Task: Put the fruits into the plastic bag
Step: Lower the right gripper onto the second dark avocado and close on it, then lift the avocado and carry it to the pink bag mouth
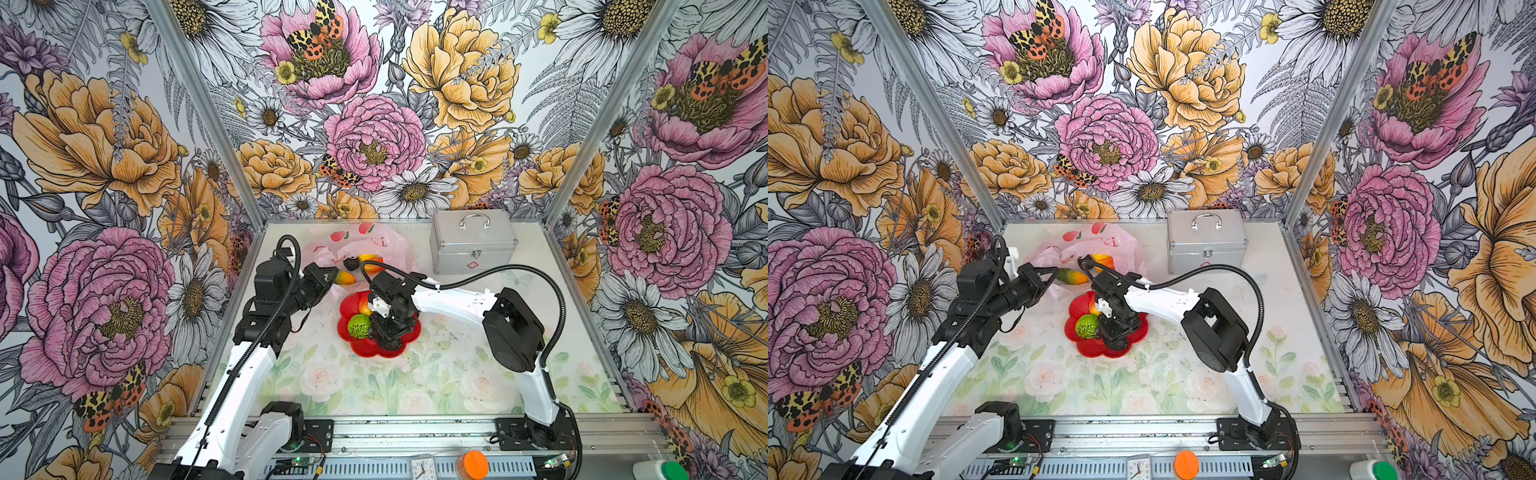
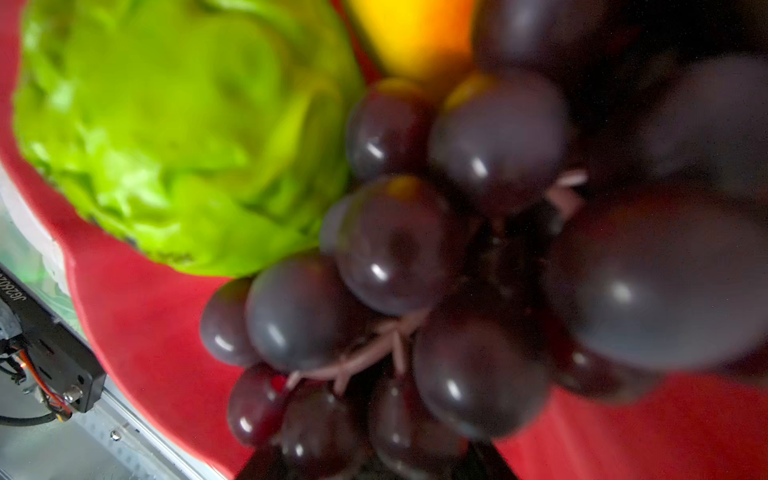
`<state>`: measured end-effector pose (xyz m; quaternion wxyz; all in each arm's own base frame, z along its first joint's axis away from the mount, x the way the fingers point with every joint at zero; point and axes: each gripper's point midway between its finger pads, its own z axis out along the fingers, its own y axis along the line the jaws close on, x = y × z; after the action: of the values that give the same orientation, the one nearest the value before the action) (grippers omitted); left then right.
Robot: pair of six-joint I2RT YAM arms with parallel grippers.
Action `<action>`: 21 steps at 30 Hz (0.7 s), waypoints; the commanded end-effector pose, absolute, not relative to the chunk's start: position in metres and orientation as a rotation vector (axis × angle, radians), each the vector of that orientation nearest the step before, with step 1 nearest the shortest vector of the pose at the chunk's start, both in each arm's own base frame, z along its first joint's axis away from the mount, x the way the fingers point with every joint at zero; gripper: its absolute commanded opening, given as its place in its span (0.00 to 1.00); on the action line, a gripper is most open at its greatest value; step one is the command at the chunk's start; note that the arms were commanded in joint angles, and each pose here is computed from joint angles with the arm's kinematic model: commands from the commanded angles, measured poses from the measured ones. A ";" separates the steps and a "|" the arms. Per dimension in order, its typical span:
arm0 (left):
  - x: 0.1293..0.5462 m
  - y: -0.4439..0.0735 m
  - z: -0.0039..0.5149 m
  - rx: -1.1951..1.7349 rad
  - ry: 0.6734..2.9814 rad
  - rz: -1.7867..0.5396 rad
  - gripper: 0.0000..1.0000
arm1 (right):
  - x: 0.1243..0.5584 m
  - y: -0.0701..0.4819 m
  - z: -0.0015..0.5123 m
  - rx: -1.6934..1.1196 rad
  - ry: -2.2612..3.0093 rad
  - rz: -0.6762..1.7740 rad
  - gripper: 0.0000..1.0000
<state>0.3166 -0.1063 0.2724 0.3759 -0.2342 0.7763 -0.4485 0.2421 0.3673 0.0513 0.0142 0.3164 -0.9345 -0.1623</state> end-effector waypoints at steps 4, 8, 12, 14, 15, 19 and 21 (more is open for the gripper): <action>0.319 -0.102 0.277 -0.597 1.946 -1.146 0.00 | 0.245 0.360 0.081 0.972 -2.940 -0.591 0.47; 0.319 -0.102 0.277 -0.600 1.943 -1.147 0.00 | 0.246 0.355 0.086 0.939 -2.943 -0.616 0.46; 0.319 -0.101 0.277 -0.600 1.940 -1.147 0.00 | 0.242 0.346 0.090 0.914 -2.946 -0.621 0.46; 0.320 -0.101 0.277 -0.601 1.940 -1.146 0.00 | 0.240 0.341 0.094 0.903 -2.950 -0.626 0.46; 0.320 -0.102 0.277 -0.599 1.939 -1.147 0.00 | 0.239 0.337 0.095 0.888 -2.955 -0.624 0.46; 0.322 -0.102 0.277 -0.601 1.938 -1.151 0.00 | 0.236 0.325 0.100 0.848 -2.968 -0.629 0.46; 0.324 -0.104 0.276 -0.596 1.941 -1.154 0.00 | 0.233 0.322 0.104 0.836 -2.971 -0.638 0.46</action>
<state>0.3192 -0.1065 0.2772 0.3862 -0.2295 0.7696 -0.4538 0.2337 0.3244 0.0875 0.0092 0.2755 -0.9426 -0.1887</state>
